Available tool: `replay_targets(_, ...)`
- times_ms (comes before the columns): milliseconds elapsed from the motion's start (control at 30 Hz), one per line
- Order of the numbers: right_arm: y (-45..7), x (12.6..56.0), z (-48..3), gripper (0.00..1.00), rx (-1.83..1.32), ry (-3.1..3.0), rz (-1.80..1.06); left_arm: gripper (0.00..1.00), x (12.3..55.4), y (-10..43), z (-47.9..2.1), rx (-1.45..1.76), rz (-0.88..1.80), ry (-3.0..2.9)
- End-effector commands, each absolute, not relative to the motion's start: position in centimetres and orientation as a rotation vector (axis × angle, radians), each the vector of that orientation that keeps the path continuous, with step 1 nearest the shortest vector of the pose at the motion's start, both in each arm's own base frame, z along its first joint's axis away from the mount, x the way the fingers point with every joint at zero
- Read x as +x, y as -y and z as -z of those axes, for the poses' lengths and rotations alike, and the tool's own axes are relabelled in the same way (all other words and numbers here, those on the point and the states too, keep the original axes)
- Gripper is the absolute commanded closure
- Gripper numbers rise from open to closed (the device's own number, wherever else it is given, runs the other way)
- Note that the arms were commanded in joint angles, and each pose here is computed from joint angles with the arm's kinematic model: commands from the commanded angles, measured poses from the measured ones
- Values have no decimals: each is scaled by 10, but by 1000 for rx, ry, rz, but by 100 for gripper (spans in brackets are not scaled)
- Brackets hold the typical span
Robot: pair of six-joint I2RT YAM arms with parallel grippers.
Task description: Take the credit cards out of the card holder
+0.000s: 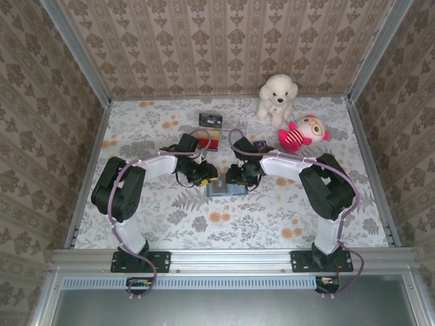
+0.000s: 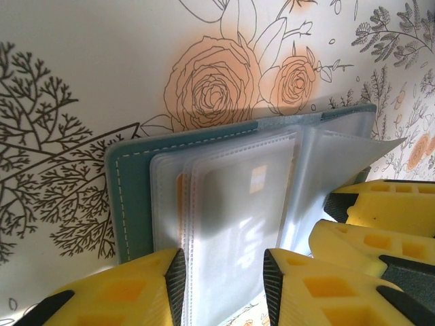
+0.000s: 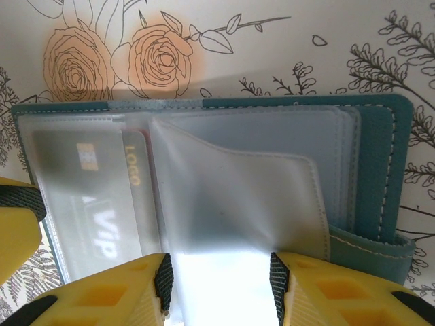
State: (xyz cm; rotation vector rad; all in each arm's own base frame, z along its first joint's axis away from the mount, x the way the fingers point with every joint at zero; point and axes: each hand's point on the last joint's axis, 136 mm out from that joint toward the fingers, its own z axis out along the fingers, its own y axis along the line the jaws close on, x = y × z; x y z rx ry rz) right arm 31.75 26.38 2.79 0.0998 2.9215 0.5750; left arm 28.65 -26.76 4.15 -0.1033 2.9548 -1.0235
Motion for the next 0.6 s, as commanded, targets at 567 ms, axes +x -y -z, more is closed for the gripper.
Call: replay_targets(567, -256, 312, -13, 56, 130, -2975, -477, 62, 279, 269, -32, -110, 1064, -3000)
